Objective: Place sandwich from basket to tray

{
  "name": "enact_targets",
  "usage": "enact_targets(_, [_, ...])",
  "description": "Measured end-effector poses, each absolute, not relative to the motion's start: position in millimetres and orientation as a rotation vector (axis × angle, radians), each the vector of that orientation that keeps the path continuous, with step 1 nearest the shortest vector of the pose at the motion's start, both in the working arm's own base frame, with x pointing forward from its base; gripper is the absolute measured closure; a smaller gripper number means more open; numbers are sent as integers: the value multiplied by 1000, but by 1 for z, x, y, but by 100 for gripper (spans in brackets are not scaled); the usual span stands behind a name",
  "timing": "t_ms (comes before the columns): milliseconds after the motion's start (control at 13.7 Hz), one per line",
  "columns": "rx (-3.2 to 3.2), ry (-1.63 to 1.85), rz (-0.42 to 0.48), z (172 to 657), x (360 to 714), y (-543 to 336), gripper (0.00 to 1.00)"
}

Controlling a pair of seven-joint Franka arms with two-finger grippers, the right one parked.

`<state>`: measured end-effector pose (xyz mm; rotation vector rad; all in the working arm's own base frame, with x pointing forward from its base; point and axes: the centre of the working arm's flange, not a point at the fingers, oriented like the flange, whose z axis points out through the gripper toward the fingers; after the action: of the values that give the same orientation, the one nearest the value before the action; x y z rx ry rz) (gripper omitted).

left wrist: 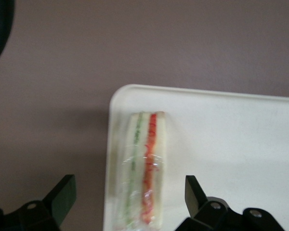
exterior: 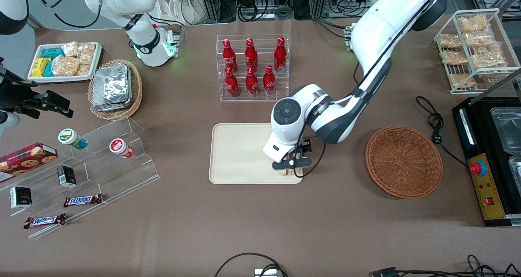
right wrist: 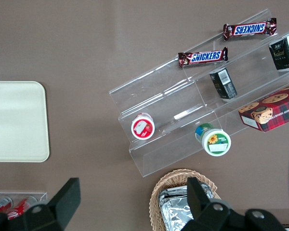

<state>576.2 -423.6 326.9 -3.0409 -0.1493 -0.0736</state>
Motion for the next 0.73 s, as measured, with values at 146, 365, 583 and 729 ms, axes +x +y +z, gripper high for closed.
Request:
enact_targets(146, [-3032,-195,-106,388,589,-389,0])
enact_targets(365, [-3025,-195,-101,465,601,-320,0])
enact_targets(583, [-3070,-95,-84,519,607,-230,0])
enact_targets(729, [-3085,-20,-82,544,599,-174,0])
